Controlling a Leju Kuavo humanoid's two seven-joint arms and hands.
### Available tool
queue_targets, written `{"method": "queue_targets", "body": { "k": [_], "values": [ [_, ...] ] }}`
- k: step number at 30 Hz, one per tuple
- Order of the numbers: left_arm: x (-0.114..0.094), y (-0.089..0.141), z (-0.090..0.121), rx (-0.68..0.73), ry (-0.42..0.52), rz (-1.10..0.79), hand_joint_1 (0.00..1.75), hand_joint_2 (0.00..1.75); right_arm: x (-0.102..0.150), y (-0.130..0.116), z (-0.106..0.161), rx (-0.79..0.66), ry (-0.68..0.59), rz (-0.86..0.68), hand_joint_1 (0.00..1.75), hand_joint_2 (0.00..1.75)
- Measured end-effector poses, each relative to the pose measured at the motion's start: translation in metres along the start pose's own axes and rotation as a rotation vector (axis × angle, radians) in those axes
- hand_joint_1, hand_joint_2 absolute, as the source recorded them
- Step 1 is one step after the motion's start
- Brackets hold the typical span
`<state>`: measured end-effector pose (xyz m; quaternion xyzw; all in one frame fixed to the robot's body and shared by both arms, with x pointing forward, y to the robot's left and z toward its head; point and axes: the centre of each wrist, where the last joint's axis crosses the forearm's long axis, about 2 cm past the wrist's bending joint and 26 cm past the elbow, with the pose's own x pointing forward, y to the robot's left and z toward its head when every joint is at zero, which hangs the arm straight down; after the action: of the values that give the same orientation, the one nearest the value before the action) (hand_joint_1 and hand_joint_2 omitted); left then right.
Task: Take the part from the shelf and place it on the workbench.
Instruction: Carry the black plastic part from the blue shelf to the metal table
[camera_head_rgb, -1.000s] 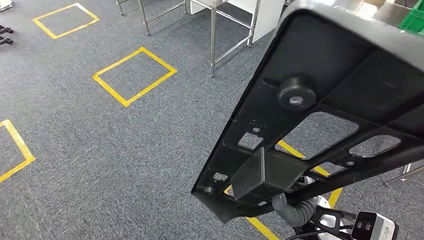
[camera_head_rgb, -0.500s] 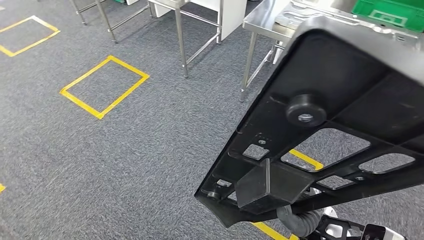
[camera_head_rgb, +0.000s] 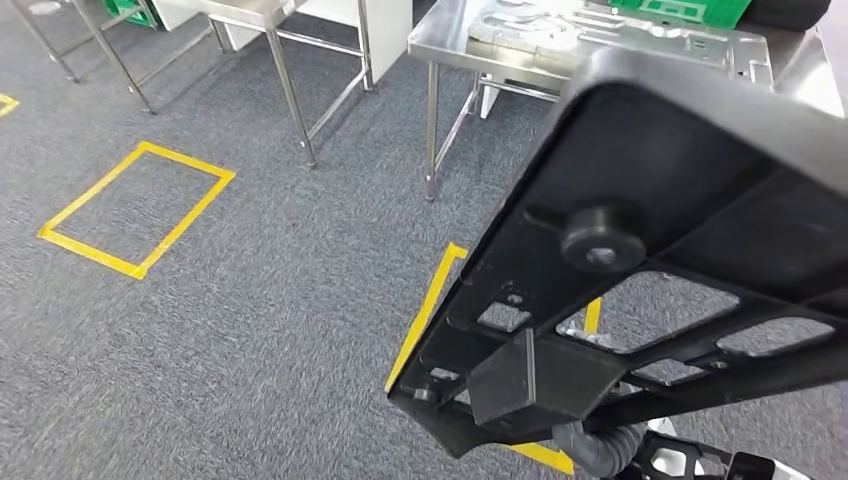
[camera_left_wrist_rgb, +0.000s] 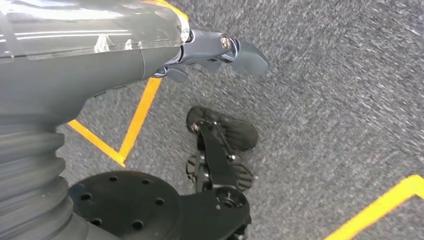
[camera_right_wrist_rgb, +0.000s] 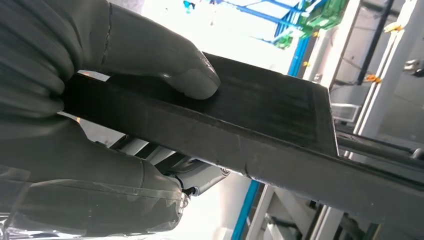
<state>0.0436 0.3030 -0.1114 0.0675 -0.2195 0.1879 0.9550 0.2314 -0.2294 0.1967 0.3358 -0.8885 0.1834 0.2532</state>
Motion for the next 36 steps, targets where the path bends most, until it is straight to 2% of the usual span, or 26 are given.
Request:
{"method": "queue_targets", "body": {
  "k": [20,36],
  "values": [
    [0.008,-0.004,-0.002,-0.026,-0.015,-0.003,0.0,1.75,0.003,-0.007,-0.017,0.014,-0.008,0.036,1.62,1.75],
    [0.008,-0.003,-0.003,-0.052,-0.019,-0.029,0.0,1.75,0.008,-0.003,-0.017,0.022,-0.041,0.074,1.62,1.75]
  ]
}}
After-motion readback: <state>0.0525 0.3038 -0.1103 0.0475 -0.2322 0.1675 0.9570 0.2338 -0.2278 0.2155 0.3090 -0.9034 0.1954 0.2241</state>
